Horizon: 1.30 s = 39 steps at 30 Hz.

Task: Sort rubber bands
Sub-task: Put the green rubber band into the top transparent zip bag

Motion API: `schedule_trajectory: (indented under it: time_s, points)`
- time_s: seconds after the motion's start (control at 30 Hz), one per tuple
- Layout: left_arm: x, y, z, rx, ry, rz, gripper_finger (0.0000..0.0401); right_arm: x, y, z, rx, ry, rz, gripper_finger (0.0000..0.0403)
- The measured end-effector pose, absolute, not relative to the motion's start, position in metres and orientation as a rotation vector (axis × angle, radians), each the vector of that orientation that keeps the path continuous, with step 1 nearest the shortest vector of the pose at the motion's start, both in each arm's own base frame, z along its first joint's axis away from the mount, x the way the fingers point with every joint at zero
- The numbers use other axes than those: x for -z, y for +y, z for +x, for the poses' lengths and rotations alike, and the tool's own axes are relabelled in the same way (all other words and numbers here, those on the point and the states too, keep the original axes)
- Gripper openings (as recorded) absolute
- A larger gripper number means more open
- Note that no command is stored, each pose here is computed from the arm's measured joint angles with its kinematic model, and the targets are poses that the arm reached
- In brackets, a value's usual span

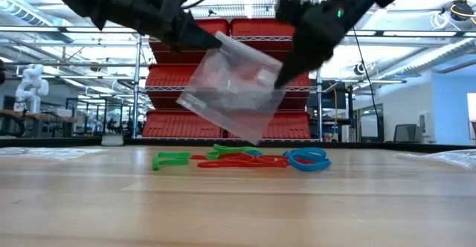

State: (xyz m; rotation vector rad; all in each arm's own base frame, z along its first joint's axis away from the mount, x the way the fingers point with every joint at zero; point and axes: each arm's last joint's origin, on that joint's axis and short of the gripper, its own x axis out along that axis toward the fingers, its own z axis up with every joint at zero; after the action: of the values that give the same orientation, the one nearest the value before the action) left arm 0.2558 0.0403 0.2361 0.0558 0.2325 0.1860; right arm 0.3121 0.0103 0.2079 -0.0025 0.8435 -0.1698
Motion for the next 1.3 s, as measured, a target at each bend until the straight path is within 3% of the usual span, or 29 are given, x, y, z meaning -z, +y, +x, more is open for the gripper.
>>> schedule_trajectory:
  time_s: [0.33, 0.57, 0.73, 1.0, 1.3]
  points:
    - [-0.241, 0.04, 0.231, -0.258, 0.259, 0.08, 0.0, -0.141, -0.006, 0.329, 0.231, 1.05, 0.066, 0.0228]
    - [-0.241, 0.04, 0.23, -0.258, 0.271, 0.079, 0.0, -0.123, -0.014, 0.338, 0.169, 1.041, 0.158, 0.0221]
    - [-0.24, 0.039, 0.23, -0.258, 0.276, 0.078, 0.0, -0.123, -0.013, 0.34, 0.166, 1.029, 0.167, 0.0166]
    - [-0.24, 0.039, 0.23, -0.258, 0.276, 0.078, 0.0, -0.123, -0.013, 0.341, 0.159, 1.019, 0.117, 0.0014]
    - [-0.239, 0.039, 0.23, -0.258, 0.287, 0.075, 0.0, -0.159, 0.001, 0.336, 0.149, 0.935, 0.034, 0.0002]
